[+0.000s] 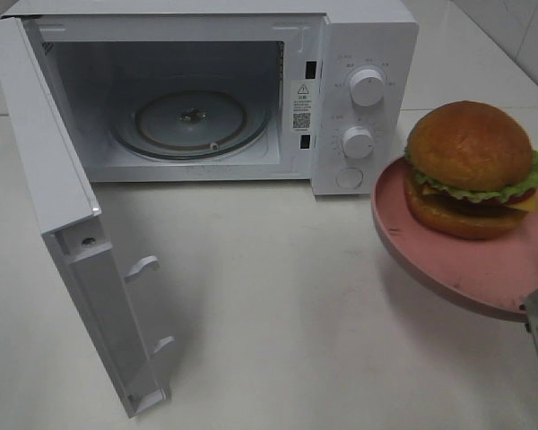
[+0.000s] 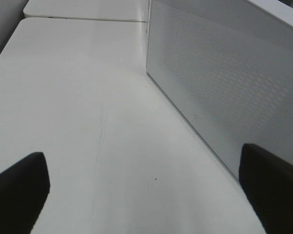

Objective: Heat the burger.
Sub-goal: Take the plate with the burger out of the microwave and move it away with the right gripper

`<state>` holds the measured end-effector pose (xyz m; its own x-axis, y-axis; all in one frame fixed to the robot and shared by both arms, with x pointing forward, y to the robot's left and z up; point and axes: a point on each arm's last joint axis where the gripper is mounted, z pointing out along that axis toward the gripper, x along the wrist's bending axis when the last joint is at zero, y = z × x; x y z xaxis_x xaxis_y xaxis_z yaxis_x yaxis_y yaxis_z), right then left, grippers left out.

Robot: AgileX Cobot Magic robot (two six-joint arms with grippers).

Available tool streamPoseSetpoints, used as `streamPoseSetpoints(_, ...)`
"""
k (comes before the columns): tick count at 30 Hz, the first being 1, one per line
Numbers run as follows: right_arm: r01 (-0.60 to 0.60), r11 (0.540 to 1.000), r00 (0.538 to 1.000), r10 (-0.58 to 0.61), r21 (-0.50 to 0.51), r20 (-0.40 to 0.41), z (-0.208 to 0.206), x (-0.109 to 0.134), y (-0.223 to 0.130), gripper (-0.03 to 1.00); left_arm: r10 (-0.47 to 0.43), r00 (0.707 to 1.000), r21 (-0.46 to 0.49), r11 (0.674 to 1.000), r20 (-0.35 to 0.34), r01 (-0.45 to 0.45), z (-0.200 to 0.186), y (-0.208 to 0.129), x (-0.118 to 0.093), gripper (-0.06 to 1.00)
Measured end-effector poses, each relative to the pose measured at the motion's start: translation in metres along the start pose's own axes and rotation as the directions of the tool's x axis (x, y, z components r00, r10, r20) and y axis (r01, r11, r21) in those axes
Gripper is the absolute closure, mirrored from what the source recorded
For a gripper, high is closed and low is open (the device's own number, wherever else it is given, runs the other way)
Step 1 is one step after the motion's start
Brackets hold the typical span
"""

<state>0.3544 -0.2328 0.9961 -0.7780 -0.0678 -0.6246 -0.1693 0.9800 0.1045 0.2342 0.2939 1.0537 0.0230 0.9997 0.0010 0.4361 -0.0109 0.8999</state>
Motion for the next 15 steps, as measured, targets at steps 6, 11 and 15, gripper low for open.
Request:
streamPoseSetpoints(6, -0.147, 0.983, 0.988, 0.141, 0.108, 0.06, -0.001, -0.004, -0.011, 0.89, 0.0, 1.0, 0.0, 1.0, 0.0, 0.0, 0.0, 0.0, 0.0, -0.03)
streamPoseSetpoints(11, -0.238, 0.956, 0.969, 0.224, 0.169, 0.101, -0.002, -0.005, -0.017, 0.89, 0.0, 1.0, 0.0, 1.0, 0.0, 0.0, 0.0, 0.0, 0.0, -0.03)
streamPoseSetpoints(15, -0.361, 0.901, 0.93, 0.332, 0.238, 0.157, -0.003, -0.006, -0.025, 0.89, 0.0, 1.0, 0.0, 1.0, 0.0, 0.0, 0.0, 0.0, 0.0, -0.03)
